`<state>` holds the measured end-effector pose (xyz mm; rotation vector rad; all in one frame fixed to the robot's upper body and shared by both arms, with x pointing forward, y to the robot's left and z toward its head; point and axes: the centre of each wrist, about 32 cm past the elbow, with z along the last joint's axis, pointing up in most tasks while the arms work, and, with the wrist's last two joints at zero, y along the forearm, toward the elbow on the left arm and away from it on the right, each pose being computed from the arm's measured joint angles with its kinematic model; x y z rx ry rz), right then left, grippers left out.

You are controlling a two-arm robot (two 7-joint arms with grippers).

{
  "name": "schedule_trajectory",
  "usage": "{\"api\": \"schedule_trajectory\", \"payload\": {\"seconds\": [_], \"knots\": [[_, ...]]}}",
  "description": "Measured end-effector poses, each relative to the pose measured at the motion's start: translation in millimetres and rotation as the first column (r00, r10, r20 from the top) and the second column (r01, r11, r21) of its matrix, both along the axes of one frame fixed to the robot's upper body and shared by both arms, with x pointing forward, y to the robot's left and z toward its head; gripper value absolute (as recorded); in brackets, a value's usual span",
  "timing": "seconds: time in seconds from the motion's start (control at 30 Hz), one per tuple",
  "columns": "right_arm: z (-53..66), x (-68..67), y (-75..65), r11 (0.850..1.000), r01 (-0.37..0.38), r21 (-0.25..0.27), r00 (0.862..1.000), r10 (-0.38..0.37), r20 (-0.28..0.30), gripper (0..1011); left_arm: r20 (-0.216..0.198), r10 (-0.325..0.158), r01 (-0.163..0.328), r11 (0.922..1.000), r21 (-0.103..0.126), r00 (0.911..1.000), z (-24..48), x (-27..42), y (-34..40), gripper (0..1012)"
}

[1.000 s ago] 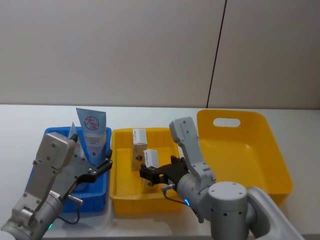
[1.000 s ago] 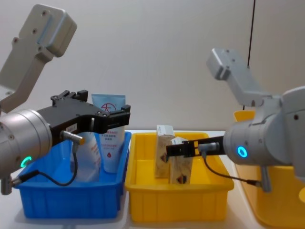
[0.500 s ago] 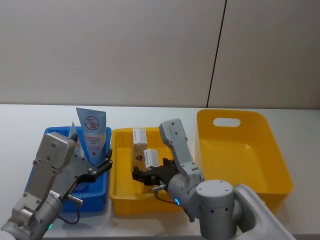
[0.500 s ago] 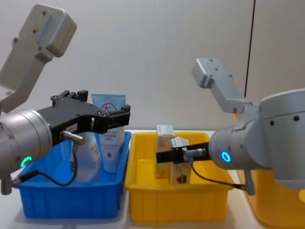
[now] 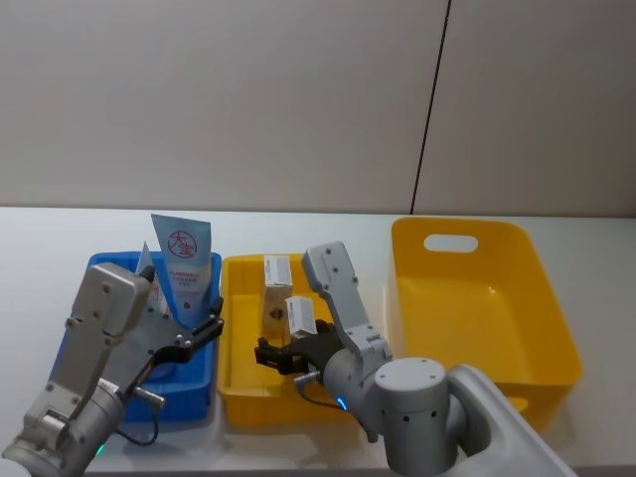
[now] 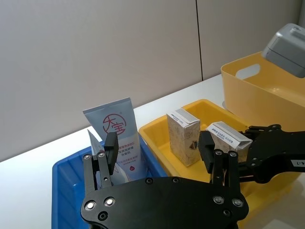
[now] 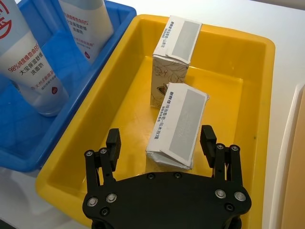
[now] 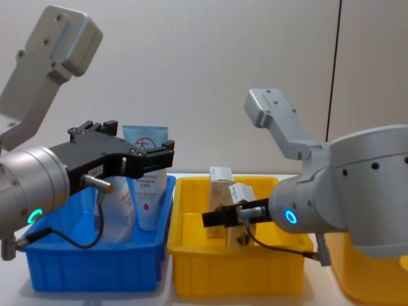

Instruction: Bimanual collaborative sorting of washing and personal care products

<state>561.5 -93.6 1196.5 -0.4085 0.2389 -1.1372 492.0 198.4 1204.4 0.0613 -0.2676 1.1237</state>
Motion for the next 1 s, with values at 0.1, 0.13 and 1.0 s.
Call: {"api": "schedule_trajectory", "payload": {"seconds": [0.1, 0.13, 1.0], "knots": [[-0.7, 0.9, 1.0, 1.0, 0.0, -0.006, 1.0, 0.0, 0.003, 1002, 0.0, 0.0, 0.0, 1.0, 0.0, 1.0, 0.0, 0.0, 0.0, 1001], [-1.3, 1.2, 1.4, 1.0, 0.0, -0.009, 1.0, 0.0, 0.004, 1002, 0.0, 0.0, 0.0, 1.0, 0.0, 1.0, 0.0, 0.0, 0.0, 1001], [-4.6, 3.3, 4.1, 0.999, 0.006, -0.032, 1.0, -0.006, 0.014, 390, 0.0, 0.0, 0.0, 1.0, 0.0, 1.0, 0.0, 0.0, 0.0, 1001]]}}
